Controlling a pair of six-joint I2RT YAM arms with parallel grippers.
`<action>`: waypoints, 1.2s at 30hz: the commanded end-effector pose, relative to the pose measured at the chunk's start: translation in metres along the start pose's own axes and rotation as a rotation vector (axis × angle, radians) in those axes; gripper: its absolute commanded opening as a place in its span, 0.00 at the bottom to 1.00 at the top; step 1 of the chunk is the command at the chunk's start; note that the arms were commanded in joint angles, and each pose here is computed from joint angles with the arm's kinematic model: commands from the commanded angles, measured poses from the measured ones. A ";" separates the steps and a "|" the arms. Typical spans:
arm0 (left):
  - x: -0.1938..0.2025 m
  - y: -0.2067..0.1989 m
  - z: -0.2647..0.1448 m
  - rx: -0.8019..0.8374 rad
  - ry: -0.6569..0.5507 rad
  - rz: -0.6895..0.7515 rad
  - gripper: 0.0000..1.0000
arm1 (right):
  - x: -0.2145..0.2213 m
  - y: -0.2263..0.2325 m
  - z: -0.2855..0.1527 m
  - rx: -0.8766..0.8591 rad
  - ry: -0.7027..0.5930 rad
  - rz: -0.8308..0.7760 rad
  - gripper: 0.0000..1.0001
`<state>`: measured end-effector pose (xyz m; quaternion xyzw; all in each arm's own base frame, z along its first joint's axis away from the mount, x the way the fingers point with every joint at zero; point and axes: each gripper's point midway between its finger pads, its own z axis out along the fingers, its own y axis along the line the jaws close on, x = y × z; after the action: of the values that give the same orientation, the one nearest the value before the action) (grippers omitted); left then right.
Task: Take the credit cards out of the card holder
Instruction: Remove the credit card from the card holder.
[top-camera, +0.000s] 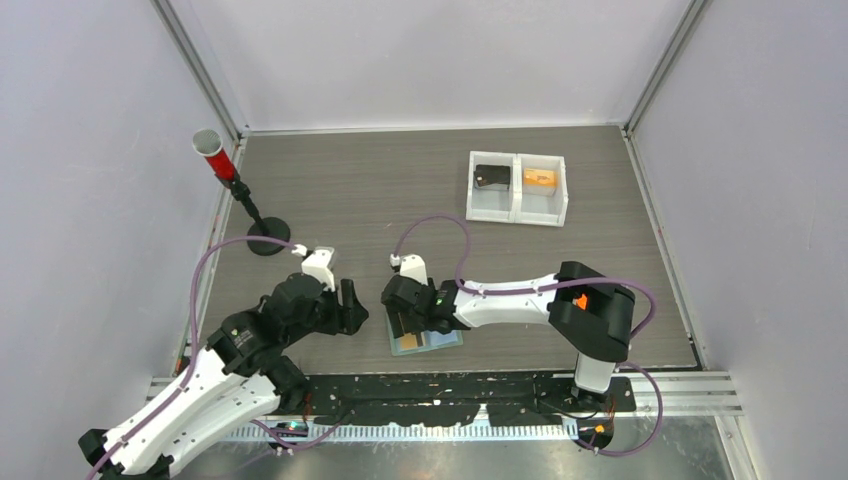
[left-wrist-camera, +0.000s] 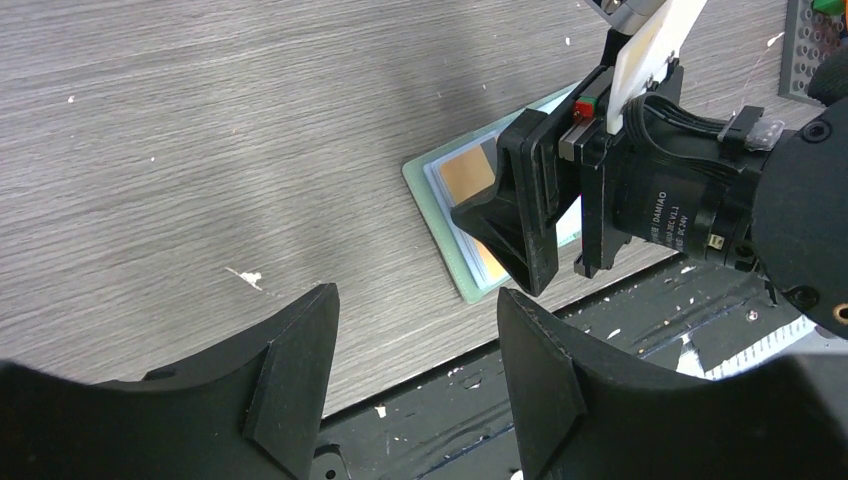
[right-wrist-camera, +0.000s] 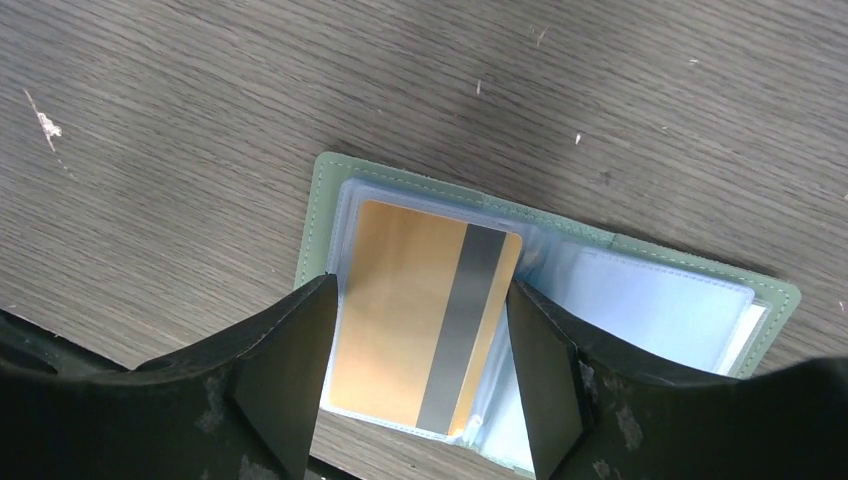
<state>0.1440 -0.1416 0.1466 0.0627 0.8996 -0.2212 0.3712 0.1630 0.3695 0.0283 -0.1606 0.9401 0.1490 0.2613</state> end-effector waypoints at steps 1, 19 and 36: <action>-0.005 -0.004 0.000 0.022 -0.028 -0.020 0.62 | -0.002 -0.002 0.004 0.050 -0.013 0.005 0.70; 0.011 -0.006 0.018 0.030 0.017 -0.080 0.62 | -0.001 -0.006 0.004 0.048 -0.034 0.022 0.58; 0.032 -0.012 0.042 0.041 0.110 -0.137 0.58 | -0.018 -0.005 -0.011 -0.057 -0.121 0.088 0.51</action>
<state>0.1383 -0.1633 0.0962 0.0294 0.9252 -0.2376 0.2943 0.1685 0.3624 0.0277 -0.1345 0.9330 0.1714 0.2865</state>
